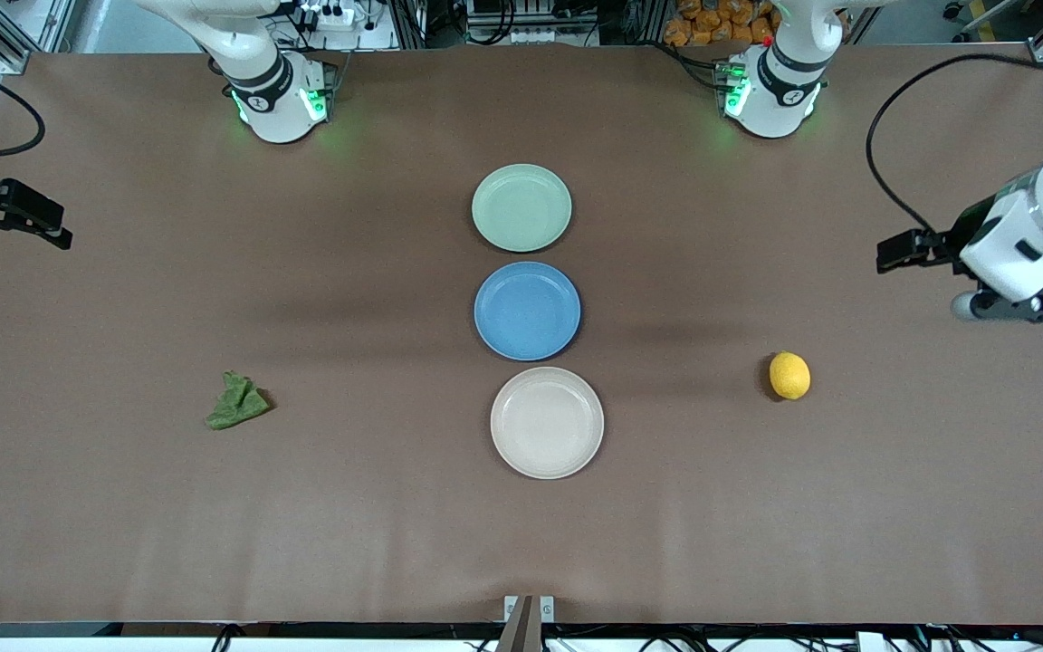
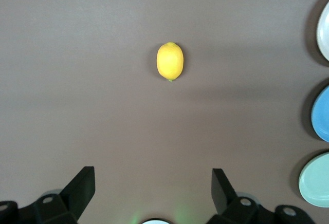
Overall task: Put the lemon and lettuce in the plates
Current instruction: 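Move the left gripper toward the yellow lemon while the right gripper starts moving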
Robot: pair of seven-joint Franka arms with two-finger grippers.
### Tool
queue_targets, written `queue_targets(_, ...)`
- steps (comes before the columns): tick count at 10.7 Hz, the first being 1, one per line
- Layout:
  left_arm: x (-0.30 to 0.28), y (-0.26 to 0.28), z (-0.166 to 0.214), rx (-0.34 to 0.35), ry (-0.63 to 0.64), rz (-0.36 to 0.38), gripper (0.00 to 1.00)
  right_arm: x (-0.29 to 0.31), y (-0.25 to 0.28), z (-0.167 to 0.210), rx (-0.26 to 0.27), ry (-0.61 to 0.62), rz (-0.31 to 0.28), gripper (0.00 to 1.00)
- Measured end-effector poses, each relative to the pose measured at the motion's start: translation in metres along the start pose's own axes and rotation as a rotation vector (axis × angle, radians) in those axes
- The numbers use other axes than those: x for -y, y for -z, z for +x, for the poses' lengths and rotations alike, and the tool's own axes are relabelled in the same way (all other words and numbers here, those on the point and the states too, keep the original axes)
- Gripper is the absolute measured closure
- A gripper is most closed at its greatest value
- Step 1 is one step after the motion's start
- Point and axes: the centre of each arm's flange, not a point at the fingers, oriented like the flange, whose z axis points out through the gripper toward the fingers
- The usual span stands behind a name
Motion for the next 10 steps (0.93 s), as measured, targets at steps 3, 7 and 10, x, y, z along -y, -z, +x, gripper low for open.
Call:
queue_targets(3,0.003,-0.045,0.032,0.016,0.005,-0.009,0.00,0.000,0.002,0.001,-0.007,0.000,-0.001,0.00)
queue_targets(7,0.002,-0.103,0.059,-0.009,0.005,-0.019,0.00,-0.001,0.008,0.001,-0.022,-0.002,-0.002,0.00)
queue_targets(10,0.000,-0.164,0.071,-0.063,0.005,-0.027,0.00,0.000,0.008,0.001,-0.023,-0.001,-0.001,0.00)
